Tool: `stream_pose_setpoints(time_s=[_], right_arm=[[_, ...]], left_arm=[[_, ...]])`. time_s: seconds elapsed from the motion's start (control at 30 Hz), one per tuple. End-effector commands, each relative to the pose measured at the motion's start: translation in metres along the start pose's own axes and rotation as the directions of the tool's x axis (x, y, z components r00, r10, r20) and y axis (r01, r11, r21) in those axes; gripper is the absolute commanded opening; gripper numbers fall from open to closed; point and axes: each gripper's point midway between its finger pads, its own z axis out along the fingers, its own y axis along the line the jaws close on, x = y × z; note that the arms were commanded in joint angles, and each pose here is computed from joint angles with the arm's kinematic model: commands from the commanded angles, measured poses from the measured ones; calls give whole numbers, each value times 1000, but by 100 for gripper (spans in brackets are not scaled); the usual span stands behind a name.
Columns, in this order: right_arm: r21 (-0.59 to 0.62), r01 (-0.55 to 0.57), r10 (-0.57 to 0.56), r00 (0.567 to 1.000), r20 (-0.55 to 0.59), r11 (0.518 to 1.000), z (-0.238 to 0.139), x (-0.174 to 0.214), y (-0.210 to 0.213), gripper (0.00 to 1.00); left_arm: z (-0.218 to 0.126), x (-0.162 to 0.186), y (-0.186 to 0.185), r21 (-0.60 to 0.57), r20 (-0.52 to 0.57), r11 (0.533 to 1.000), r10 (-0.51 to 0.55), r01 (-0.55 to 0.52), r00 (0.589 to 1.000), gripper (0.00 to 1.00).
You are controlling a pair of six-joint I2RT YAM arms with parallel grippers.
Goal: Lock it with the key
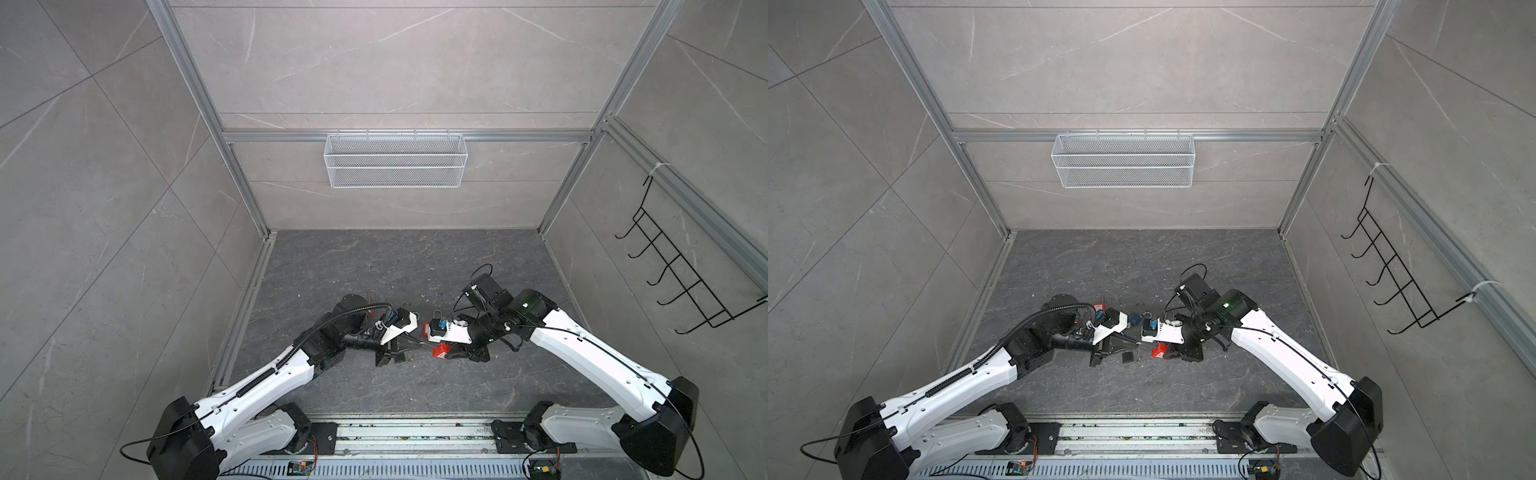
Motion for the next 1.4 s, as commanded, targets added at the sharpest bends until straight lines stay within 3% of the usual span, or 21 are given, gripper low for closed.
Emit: stream_pose_setpoints(time_s=[0.0,0.17,0.9,1.37], right_arm=[[-36,-7,8,1000,16,999,-6,-7,8,26],[-23,2,-1,999,41,1000,-10,-14,6,18],[91,63,-87,953,290,994,-30,-66,-5,10],[86,69,-93,940,327,994,-31,-86,-14,8]], left_arm=[[-10,-35,-9,30,76,996,84,-86,994,0],[-9,-33,-10,45,73,997,62,-65,995,0],[16,-11,-4,63,16,998,-21,20,1000,0],[29,0,0,35,-7,999,-18,19,1000,0]])
